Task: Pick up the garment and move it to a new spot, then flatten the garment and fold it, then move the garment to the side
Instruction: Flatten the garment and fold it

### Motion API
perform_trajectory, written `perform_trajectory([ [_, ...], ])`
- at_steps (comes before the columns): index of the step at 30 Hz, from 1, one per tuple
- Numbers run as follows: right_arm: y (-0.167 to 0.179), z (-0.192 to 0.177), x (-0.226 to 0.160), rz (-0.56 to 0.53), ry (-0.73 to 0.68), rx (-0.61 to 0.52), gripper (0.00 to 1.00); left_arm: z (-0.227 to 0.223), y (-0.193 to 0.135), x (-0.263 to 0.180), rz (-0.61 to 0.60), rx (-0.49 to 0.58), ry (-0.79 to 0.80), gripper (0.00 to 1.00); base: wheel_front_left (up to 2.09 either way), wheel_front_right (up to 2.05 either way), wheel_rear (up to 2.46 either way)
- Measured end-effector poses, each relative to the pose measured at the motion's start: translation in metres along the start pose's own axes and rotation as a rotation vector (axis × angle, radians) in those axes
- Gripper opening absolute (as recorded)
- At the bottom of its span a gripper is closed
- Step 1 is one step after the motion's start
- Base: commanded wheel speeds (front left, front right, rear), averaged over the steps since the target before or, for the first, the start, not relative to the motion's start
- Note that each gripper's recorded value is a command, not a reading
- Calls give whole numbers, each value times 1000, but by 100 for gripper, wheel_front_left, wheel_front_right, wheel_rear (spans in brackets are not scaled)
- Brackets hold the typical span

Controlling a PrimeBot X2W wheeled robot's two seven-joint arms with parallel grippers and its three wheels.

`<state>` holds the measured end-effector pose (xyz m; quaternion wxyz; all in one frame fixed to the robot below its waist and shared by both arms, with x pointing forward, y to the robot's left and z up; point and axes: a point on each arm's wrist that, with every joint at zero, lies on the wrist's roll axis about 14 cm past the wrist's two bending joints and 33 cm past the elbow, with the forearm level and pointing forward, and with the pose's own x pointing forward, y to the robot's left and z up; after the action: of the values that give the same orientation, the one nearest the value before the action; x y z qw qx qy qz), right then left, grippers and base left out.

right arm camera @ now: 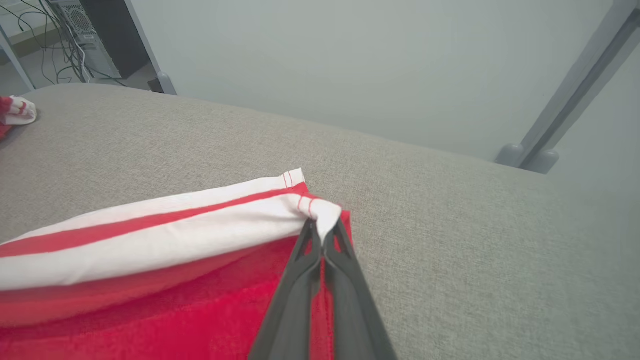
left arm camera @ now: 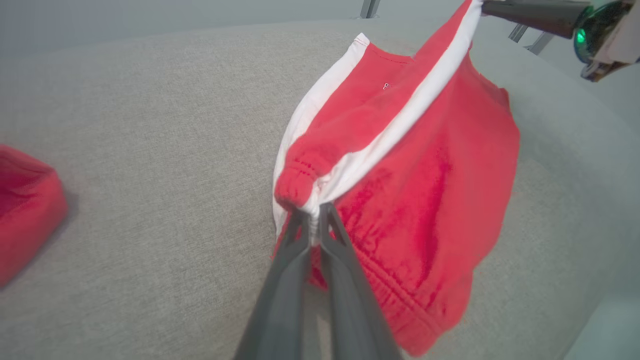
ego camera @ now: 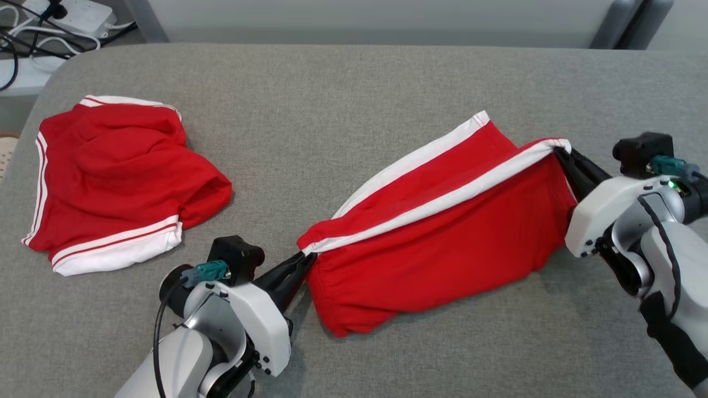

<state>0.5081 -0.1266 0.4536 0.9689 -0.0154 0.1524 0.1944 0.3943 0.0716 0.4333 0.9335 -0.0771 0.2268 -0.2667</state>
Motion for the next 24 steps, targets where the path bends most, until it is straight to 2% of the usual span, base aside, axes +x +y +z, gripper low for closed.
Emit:
perform_trajectory([
  [12, 19, 5, 57, 67, 18, -60, 0, -9, 22, 13, 57, -24, -1, 0, 0, 0, 0],
  [24, 22, -8, 80, 68, 57, -68, 0, -8, 36, 18, 94, 2, -19, 0, 0, 0, 0],
])
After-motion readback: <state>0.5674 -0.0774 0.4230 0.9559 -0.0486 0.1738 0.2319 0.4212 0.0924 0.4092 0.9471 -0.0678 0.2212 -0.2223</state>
